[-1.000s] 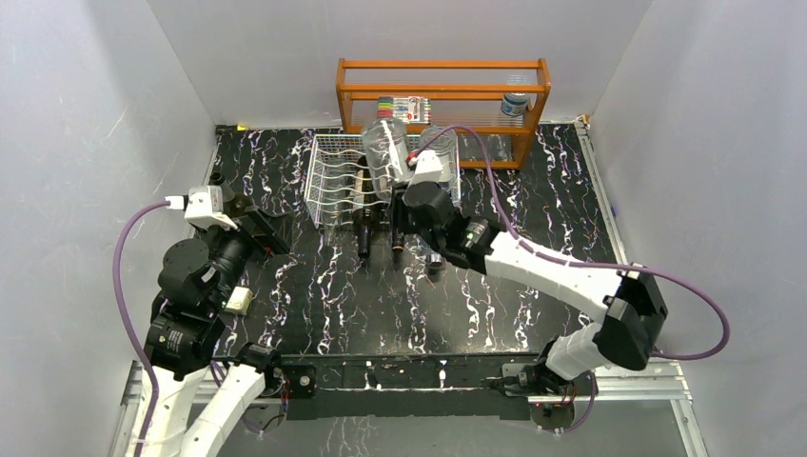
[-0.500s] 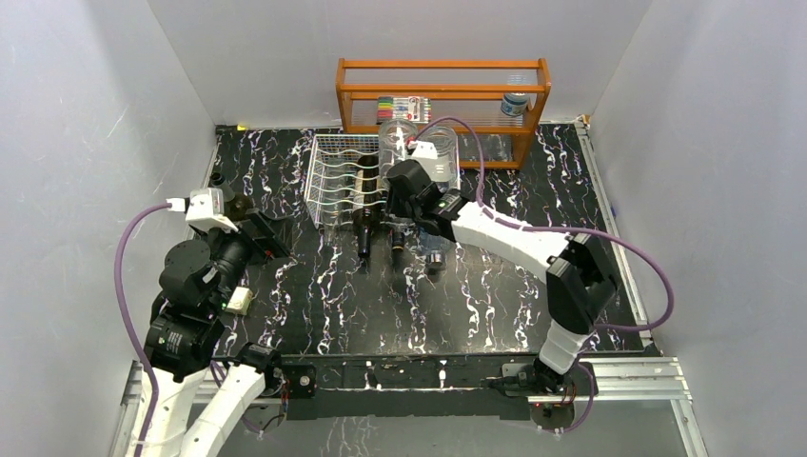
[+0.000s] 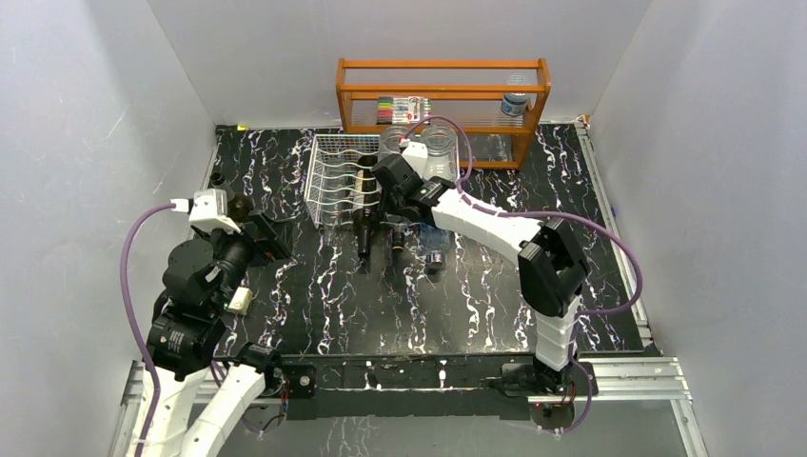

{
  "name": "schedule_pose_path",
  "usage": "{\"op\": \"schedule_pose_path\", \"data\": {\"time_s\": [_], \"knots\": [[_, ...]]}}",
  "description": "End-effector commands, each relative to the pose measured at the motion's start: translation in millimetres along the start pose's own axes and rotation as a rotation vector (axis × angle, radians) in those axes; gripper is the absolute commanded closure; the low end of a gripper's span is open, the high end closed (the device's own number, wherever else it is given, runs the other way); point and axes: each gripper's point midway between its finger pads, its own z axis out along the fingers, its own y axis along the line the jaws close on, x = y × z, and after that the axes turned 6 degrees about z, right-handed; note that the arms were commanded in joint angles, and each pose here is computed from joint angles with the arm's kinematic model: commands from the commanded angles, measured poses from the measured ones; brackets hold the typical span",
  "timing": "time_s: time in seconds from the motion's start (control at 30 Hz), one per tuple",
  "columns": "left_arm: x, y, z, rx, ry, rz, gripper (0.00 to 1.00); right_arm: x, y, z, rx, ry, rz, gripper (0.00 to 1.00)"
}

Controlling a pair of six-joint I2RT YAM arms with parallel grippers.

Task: Put the wine bottle on the wine rack

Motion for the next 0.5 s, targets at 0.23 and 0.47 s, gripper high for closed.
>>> {"op": "schedule_pose_path", "data": {"time_s": [0.23, 0.47], "knots": [[-2, 3, -1, -0.016, -0.001, 0.020, 0.12, -100, 41, -16, -0.104, -0.255, 0.158, 0.81], [-1, 4, 2, -0.025, 0.011, 0.025, 0.12, -95, 40, -12, -0.101, -0.246, 0.165, 0.59]]}}
